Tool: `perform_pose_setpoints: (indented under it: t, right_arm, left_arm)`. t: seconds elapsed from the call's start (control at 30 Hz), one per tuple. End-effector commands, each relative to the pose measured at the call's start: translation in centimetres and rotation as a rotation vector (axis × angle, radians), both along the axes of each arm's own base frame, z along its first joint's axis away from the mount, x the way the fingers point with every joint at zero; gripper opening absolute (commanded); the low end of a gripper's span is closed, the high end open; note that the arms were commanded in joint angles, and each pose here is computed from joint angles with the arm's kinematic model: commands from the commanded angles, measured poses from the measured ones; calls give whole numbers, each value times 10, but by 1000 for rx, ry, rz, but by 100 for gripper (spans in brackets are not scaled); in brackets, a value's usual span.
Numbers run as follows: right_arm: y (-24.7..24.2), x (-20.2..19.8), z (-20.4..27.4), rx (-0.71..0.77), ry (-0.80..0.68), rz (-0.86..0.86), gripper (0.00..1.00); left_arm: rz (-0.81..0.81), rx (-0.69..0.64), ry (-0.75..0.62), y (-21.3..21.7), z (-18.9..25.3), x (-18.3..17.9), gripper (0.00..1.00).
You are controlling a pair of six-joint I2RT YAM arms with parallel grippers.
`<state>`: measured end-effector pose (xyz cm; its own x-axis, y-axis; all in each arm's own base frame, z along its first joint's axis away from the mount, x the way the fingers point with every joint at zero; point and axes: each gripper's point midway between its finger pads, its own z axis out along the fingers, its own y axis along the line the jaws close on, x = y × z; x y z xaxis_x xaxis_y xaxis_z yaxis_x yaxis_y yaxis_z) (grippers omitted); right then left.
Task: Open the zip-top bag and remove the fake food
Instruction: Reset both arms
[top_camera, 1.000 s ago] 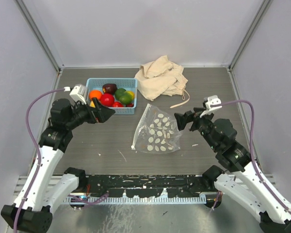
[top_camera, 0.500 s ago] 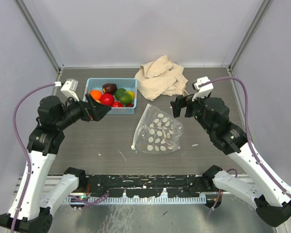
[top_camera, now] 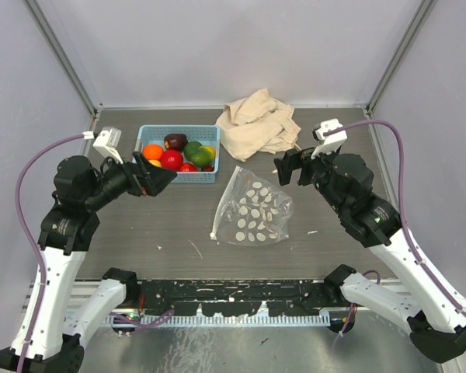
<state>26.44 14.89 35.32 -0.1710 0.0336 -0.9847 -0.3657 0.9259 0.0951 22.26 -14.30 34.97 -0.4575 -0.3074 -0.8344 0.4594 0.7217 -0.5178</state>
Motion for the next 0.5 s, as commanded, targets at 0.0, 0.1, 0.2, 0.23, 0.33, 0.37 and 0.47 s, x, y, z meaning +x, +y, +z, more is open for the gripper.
perform_pose_setpoints:
  t: [0.0,0.1,0.2,0.23,0.33,0.37,0.47]
  right_arm:
    - [-9,-1,26,70,-43,-50,100]
    - [-10,-1,26,77,-35,-63,100]
    - [-9,0,25,82,-26,-65,100]
    - [-9,0,24,83,-23,-67,100]
    - [-10,1,22,86,-17,-78,100]
    - [-11,1,22,89,-15,-82,100]
    - [-9,0,22,94,-13,-72,100]
  left_arm:
    - [-19,-23,-69,-1,23,-9,98]
    - [-19,-25,-65,-1,21,-8,98]
    - [-24,-31,-53,-3,18,-7,98]
    - [-26,-34,-50,-3,17,-7,98]
    - [-28,-41,-45,-4,15,-7,98]
    - [-29,-42,-43,-4,14,-7,98]
    - [-39,-46,-39,-6,13,-7,98]
